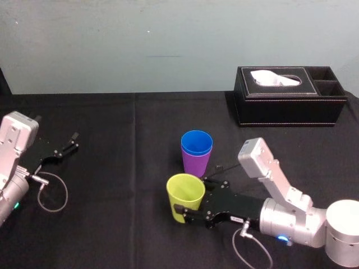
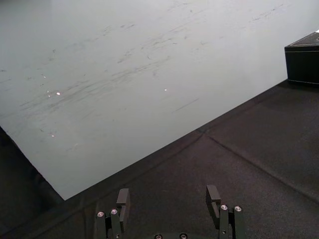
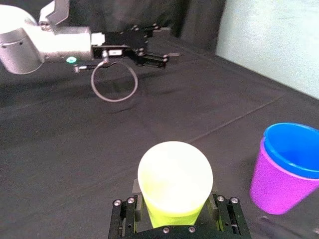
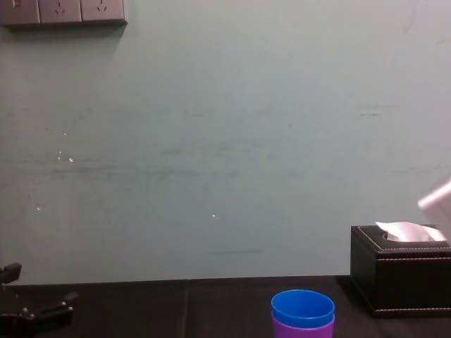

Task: Stack the three plastic cups sequentially using one hand.

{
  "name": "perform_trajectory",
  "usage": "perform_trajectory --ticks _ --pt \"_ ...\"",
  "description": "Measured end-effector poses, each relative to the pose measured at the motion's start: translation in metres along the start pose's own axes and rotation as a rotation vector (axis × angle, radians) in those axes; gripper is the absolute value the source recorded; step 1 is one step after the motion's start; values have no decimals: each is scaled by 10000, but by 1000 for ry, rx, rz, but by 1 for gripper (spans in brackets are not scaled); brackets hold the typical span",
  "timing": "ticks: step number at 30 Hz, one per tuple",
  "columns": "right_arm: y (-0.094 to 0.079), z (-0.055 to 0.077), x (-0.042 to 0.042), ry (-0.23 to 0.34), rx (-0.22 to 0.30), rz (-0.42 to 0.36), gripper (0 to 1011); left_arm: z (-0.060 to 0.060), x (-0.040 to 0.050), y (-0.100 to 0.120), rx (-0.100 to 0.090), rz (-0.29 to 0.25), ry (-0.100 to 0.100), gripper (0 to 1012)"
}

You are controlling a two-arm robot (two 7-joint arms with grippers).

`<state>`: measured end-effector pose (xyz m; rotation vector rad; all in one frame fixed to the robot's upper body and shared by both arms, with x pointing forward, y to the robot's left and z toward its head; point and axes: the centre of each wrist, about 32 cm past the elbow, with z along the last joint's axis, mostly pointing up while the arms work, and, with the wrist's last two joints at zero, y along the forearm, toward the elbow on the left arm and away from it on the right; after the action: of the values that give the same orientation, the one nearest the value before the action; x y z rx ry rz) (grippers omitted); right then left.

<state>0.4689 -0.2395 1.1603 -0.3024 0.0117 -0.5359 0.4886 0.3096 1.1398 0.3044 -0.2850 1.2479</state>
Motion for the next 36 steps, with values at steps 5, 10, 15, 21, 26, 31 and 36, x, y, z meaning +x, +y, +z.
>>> perform_trajectory --ticks 5,10,15,21,26,31,36 --pt "-124 130 -40 0 1 -57 733 0 0 0 0 0 0 1000" --pt "-260 318 -40 18 8 -122 733 0 0 0 0 0 0 1000" --pt "-358 503 -5 34 18 -173 733 0 0 0 0 0 0 1000" --pt "-414 702 54 31 39 -213 733 0 0 0 0 0 0 1000" --pt "-404 812 103 32 51 -234 733 0 0 0 0 0 0 1000" --pt "-359 925 145 36 65 -259 733 0 0 0 0 0 0 1000" --pt "-274 985 187 36 60 -276 734 0 0 0 0 0 0 1000"
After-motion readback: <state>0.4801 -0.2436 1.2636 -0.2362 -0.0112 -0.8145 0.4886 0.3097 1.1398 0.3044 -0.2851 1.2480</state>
